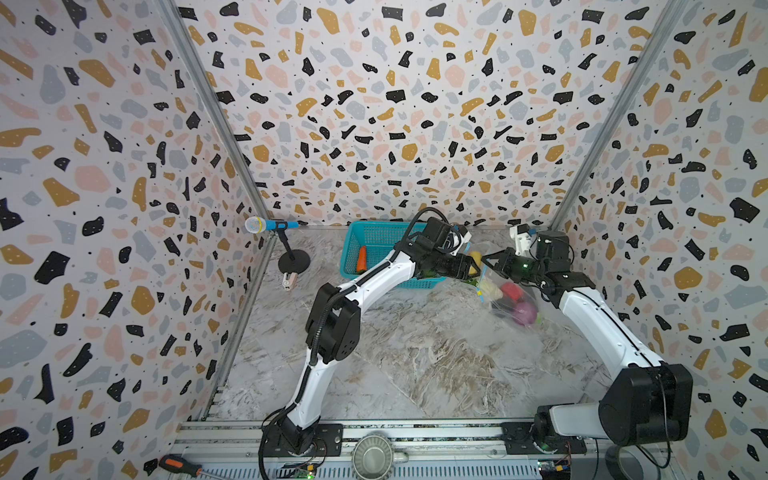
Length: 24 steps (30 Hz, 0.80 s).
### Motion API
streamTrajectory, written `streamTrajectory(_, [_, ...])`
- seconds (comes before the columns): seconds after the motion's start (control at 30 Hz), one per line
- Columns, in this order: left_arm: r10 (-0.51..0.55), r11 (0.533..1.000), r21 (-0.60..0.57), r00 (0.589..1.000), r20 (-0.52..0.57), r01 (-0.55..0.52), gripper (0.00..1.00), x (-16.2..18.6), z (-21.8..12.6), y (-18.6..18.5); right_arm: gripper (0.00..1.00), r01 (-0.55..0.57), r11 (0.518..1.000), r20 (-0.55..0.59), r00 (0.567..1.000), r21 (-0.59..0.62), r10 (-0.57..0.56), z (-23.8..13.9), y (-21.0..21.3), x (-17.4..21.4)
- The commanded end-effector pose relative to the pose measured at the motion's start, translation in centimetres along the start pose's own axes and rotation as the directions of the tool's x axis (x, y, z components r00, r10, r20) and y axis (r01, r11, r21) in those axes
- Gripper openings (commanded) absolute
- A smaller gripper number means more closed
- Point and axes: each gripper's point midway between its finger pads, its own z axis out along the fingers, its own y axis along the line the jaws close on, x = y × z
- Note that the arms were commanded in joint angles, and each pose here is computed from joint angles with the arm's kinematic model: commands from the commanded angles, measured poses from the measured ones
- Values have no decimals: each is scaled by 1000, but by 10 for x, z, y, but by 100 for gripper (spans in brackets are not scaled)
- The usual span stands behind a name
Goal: Place the food in the zip-top bag and seal the zipper
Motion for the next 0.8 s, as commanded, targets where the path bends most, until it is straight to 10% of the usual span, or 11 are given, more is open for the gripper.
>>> streamTrajectory(0.0, [33, 999, 32, 999, 37, -34, 55, -15, -5, -17, 0, 32, 999, 24, 999, -41, -31, -6, 17, -5])
streamTrajectory(0.77, [40, 999, 9, 999, 31, -40, 71, -11, -4, -12, 0, 32, 999, 25, 999, -37, -31, -7, 18, -5])
